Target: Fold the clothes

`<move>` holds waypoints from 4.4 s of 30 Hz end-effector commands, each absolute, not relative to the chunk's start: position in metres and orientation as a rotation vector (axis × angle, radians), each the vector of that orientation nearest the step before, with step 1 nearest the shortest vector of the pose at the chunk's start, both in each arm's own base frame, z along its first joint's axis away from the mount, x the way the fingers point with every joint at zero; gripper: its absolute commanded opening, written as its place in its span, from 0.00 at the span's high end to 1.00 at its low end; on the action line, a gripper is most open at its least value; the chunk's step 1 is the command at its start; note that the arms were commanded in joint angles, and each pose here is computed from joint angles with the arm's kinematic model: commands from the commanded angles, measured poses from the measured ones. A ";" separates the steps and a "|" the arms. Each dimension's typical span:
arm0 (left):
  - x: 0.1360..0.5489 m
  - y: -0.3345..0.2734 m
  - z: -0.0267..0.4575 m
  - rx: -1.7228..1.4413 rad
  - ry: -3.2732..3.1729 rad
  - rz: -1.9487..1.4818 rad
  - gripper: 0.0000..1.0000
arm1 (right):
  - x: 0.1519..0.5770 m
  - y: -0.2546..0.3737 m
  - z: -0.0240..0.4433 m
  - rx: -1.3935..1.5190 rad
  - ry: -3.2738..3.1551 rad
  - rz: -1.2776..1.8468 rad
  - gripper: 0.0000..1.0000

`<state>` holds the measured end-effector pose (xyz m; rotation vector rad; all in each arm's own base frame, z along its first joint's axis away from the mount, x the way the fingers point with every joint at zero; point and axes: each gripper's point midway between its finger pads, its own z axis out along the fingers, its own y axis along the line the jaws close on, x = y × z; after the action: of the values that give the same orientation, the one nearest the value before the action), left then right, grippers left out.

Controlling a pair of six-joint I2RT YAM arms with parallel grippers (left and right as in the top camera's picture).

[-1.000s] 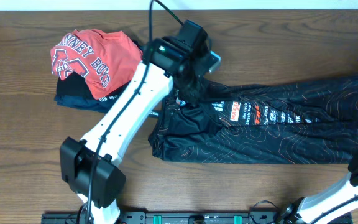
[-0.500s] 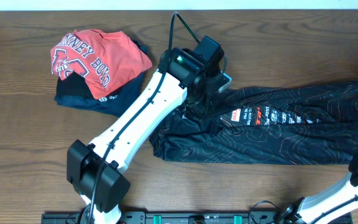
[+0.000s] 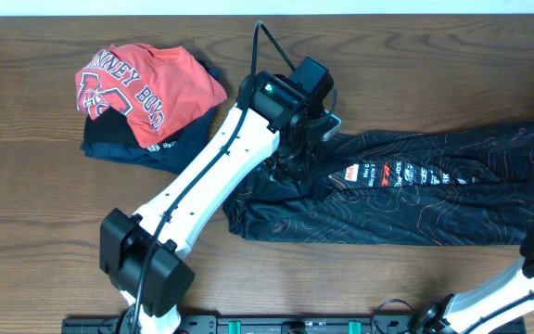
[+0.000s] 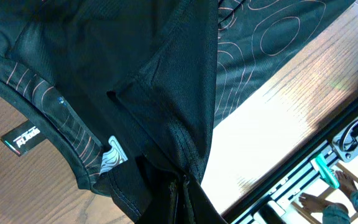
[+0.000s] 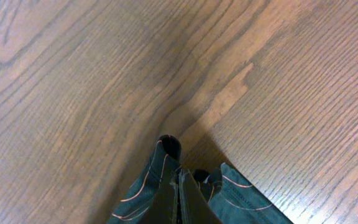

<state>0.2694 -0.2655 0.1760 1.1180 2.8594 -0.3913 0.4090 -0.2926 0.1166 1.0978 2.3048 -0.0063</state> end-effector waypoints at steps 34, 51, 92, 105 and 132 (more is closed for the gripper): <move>0.254 -0.260 0.179 1.121 2.909 -0.384 0.94 | 0.299 -0.321 0.097 1.417 2.498 -0.421 0.99; 0.254 -0.259 0.179 1.122 2.912 -0.383 0.93 | 0.296 -0.320 0.096 1.466 2.477 -0.412 0.48; 0.238 -0.245 0.089 1.135 3.014 -0.344 0.20 | 0.316 -0.301 0.060 1.152 2.664 -0.142 0.48; 0.267 -0.228 0.168 0.955 2.827 -0.418 0.11 | 0.285 -0.309 0.016 0.979 2.799 0.105 0.29; 0.292 -0.208 0.211 0.829 2.654 -0.418 0.06 | 0.272 -0.268 -0.020 0.902 2.812 0.537 0.99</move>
<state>0.2879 -0.2098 0.2066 0.8273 2.6752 -0.4367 0.2771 -0.2766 -0.0032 0.8839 2.7765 0.4893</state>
